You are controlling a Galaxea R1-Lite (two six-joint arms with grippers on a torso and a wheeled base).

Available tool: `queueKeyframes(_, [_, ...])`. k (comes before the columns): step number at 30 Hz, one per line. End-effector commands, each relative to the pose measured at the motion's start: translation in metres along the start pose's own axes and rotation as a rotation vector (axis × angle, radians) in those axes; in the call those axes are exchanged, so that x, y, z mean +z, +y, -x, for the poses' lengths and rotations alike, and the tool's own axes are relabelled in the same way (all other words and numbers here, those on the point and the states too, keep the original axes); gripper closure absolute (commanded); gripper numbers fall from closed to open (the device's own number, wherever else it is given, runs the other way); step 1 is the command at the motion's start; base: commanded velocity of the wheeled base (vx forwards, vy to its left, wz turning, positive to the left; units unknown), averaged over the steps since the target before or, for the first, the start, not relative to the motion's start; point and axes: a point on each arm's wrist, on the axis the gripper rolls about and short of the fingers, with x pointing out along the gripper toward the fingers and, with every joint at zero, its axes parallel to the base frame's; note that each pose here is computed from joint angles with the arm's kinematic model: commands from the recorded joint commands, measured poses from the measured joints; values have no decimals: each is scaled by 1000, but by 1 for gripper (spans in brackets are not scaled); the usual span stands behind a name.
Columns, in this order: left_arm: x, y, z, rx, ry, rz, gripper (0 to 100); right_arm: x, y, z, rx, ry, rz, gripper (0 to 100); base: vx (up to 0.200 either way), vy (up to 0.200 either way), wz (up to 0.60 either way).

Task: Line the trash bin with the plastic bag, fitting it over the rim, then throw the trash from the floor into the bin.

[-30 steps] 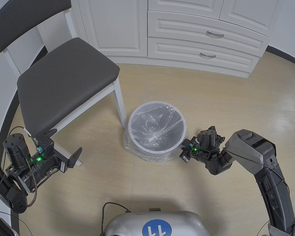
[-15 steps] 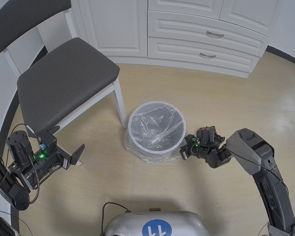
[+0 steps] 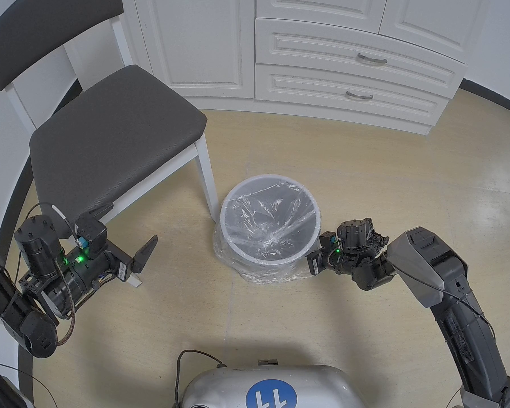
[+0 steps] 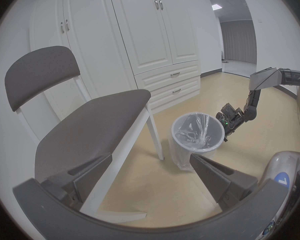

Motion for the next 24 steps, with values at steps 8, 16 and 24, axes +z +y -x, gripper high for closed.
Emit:
queueKeyframes(8, [3, -11, -6, -38, -13, -6, 0, -3, -3, 3, -11, -7, 8, 0, 0, 0, 0])
queueKeyframes(16, [9, -26, -6, -98, -37, -8, 0, 3, -17, 33, -27, -8, 82, 0, 0, 0, 0])
queueKeyframes(24, [9, -38, 7, -133, -59, -10, 0, 17, -20, 74, -58, -16, 131, 0, 0, 0, 0])
